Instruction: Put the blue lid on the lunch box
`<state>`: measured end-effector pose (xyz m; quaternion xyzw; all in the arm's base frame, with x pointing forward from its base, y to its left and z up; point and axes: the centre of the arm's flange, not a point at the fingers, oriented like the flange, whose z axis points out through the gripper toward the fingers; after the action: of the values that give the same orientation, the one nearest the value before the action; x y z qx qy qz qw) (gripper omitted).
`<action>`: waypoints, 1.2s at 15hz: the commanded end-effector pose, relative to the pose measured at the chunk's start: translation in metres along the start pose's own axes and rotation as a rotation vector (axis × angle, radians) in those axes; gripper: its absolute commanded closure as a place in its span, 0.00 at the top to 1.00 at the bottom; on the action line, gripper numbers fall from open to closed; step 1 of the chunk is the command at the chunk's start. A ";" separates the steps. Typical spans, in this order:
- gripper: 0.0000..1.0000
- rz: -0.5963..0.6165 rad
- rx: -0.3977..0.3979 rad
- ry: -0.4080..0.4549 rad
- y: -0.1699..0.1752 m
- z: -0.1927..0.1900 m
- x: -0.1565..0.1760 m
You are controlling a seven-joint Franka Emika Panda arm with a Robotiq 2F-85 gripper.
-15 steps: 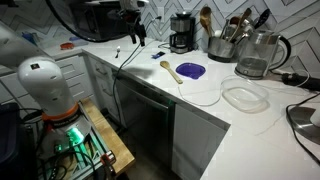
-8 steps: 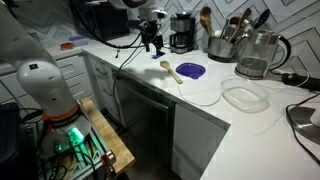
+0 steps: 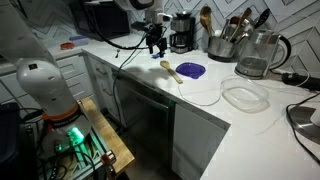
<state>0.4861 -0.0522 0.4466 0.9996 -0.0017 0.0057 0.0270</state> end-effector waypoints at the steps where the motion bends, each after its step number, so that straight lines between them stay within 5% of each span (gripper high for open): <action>1: 1.00 0.000 0.000 0.000 0.000 0.000 0.000; 11: 1.00 -0.069 0.024 0.189 0.026 0.031 0.076; 18: 0.99 -0.144 0.054 0.217 0.029 0.065 0.113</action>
<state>0.5804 -0.0772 0.3984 0.9923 0.0576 0.1097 0.0084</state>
